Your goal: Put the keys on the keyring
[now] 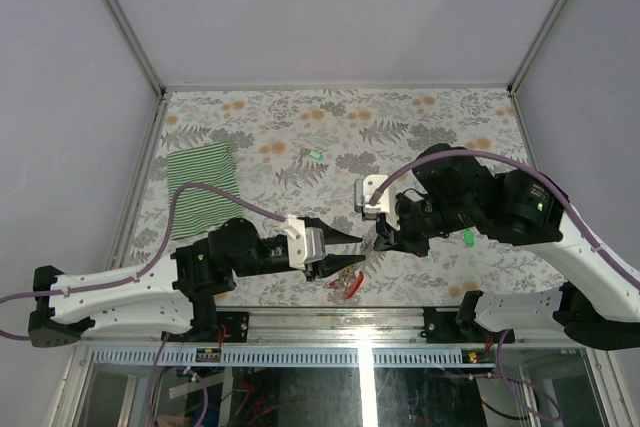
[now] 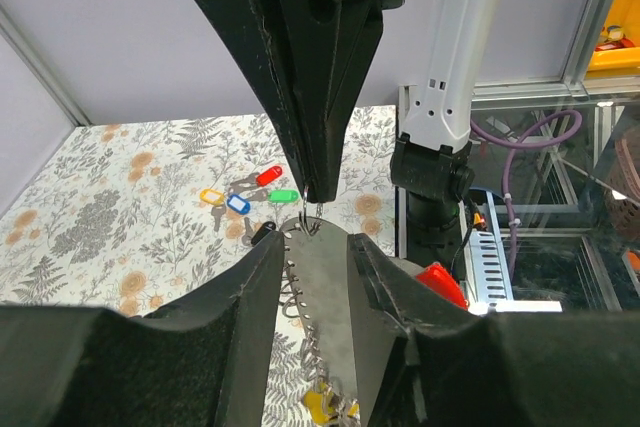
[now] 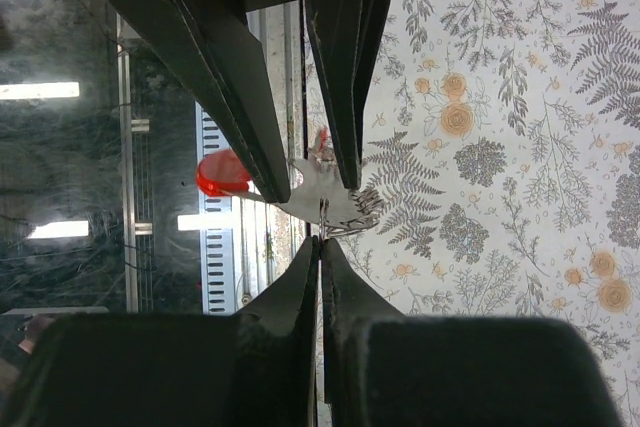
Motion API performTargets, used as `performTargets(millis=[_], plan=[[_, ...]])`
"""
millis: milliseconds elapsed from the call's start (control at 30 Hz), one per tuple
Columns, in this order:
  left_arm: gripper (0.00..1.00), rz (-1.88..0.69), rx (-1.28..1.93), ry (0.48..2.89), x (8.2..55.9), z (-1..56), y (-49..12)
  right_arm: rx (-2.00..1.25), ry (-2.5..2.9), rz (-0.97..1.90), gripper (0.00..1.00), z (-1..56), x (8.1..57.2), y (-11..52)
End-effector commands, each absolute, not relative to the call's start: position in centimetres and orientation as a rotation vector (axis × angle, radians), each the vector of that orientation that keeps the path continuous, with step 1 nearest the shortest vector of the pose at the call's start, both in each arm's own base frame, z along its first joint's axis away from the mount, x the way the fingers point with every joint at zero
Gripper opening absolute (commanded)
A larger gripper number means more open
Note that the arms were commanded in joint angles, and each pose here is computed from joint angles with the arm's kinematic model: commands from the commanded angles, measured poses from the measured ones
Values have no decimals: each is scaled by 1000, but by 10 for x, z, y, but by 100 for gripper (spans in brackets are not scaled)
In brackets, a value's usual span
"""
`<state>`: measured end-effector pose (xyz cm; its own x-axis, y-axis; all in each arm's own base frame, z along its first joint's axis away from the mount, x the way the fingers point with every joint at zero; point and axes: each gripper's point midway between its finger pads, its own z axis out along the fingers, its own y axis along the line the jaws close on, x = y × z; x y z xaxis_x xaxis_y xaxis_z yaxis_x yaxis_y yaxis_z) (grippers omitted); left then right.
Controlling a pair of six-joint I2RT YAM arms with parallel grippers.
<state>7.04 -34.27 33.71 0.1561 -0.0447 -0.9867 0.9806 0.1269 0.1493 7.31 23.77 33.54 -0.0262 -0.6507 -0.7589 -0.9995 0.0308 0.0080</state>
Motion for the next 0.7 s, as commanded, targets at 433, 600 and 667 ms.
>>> performTargets(millis=[433,600,667], plan=[[31,-1089,1090,1016,66,374,-347,-1711,1681,795,0,335,68,243],[29,-1095,1099,1014,65,374,-349,-1713,1678,798,0,335,68,244],[28,-1097,1102,1015,65,373,-350,-1713,1675,801,0,336,67,244]])
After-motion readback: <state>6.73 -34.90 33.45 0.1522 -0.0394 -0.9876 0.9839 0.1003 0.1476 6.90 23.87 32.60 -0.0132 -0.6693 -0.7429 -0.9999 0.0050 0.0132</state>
